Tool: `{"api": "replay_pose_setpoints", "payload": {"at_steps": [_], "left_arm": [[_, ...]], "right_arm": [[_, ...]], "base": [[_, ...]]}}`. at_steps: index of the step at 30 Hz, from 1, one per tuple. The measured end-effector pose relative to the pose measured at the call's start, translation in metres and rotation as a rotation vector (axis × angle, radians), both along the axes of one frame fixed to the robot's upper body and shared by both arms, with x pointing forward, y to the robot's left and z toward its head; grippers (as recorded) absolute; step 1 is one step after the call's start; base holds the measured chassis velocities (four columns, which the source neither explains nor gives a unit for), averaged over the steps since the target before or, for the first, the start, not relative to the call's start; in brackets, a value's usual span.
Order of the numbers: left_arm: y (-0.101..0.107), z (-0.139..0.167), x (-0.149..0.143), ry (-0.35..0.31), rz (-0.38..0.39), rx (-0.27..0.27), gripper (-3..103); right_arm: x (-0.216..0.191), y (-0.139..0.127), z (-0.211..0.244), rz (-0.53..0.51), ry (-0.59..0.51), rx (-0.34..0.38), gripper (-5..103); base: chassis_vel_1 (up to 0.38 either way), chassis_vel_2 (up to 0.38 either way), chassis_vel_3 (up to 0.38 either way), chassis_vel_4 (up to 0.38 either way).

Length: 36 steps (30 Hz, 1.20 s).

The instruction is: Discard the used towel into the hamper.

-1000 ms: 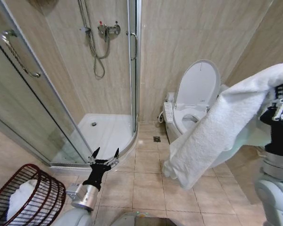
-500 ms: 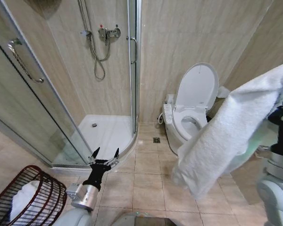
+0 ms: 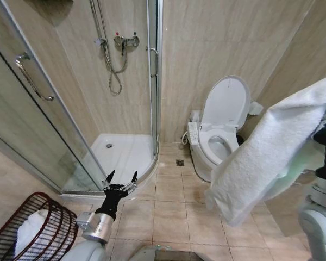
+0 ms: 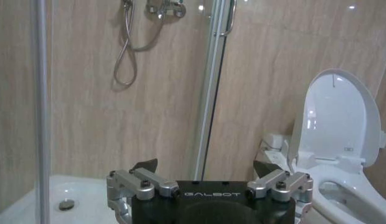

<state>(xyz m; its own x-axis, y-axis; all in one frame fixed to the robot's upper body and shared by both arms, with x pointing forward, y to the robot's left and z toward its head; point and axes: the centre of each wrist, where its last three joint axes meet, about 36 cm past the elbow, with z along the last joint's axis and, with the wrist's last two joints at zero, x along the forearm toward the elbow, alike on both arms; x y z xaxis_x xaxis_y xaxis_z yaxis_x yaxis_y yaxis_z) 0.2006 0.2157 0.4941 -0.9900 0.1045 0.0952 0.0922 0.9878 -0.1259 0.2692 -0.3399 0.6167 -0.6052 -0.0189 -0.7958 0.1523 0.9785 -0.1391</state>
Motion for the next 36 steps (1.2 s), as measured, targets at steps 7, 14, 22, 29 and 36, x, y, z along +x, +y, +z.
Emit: {"api": "replay_pose_setpoints", "payload": {"at_steps": [7,14,22,29,36], "left_arm": [[0.0000,0.0000,0.0000,0.000,0.000,0.000,100],[0.0000,0.0000,0.0000,0.000,0.000,0.000,100],[0.0000,0.0000,0.0000,0.000,0.000,0.000,100],[0.0000,0.0000,0.0000,0.000,0.000,0.000,100],[0.0000,0.0000,0.0000,0.000,0.000,0.000,100]], "right_arm": [[-0.0004,0.0001,-0.0010,0.003,0.004,-0.001,2],[0.0007,0.0021,-0.0021,0.015,0.002,0.008,2],[0.0017,0.0024,-0.0005,0.030,-0.005,0.023,2],[0.0006,0.0008,-0.0004,0.025,-0.004,0.025,2],[-0.0004,-0.0006,-0.0004,0.019,-0.005,0.023,2]], "base": [[0.000,0.000,0.000,0.000],[0.000,0.000,0.000,0.000],[0.000,0.000,0.000,0.000],[0.000,0.000,0.000,0.000],[0.000,0.000,0.000,0.000]]}}
